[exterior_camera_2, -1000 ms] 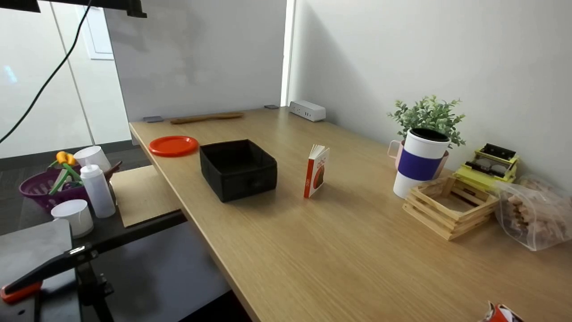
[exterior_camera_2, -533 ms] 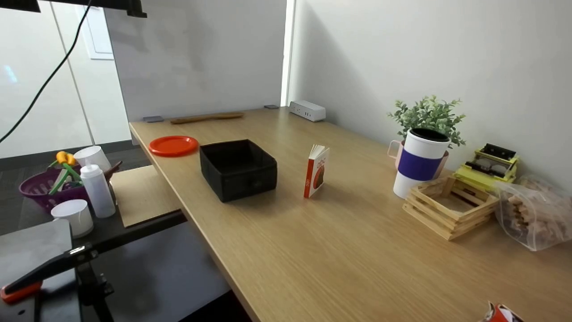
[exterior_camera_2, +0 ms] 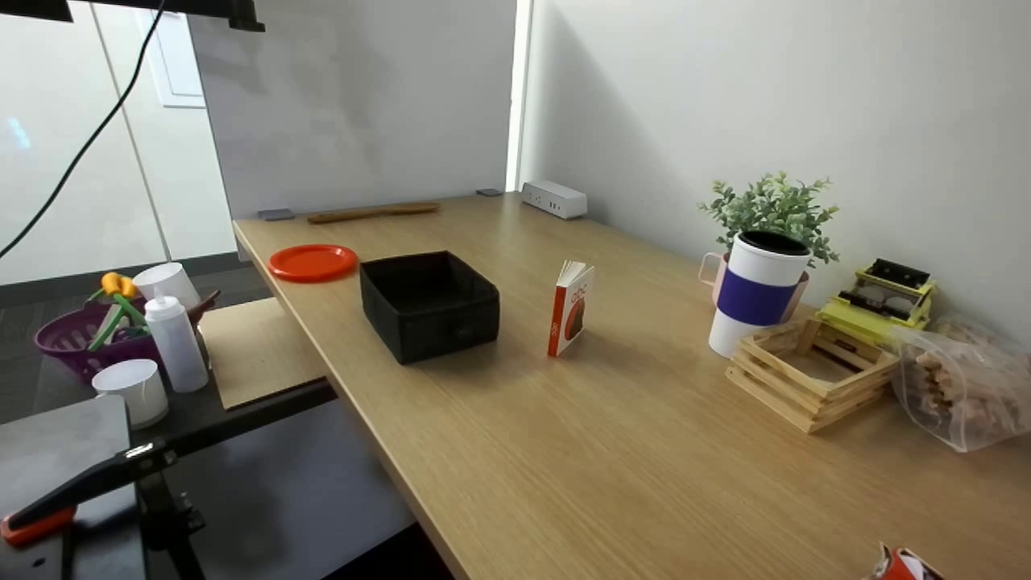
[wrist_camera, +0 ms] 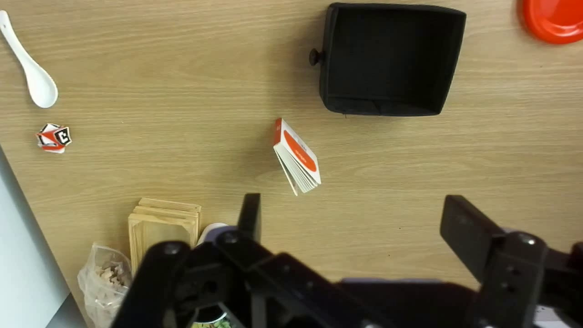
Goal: Put the book in the black bowl
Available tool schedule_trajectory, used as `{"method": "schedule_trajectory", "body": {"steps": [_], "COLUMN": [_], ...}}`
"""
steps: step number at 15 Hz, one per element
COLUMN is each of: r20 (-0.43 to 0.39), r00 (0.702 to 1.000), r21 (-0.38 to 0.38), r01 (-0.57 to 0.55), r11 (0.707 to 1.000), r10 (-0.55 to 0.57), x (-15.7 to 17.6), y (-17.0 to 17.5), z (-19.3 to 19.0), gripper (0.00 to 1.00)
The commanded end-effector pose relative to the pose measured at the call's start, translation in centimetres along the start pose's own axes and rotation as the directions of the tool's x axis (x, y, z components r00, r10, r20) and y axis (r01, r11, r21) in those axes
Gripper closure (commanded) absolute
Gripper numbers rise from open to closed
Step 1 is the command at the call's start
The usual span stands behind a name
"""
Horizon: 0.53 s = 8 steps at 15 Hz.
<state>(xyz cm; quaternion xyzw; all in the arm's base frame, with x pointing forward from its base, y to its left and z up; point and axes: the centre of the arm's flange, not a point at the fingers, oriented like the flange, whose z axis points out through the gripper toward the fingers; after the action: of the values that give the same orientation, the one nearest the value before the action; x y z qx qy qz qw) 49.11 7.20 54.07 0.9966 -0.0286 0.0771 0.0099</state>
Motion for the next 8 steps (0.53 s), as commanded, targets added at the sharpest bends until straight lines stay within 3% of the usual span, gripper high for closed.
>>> {"method": "schedule_trajectory", "body": {"steps": [1,8], "r20": [0.023,0.160], "r00": [1.000,0.987], "r21": [0.036,0.089], "r01": [-0.002,0.005], "r11": [0.999,0.996], "r10": [0.001,-0.019], "x": [2.9,7.5], "y": [0.2,-0.7], "z": [3.5,11.8], "gripper": [0.00,0.00]}}
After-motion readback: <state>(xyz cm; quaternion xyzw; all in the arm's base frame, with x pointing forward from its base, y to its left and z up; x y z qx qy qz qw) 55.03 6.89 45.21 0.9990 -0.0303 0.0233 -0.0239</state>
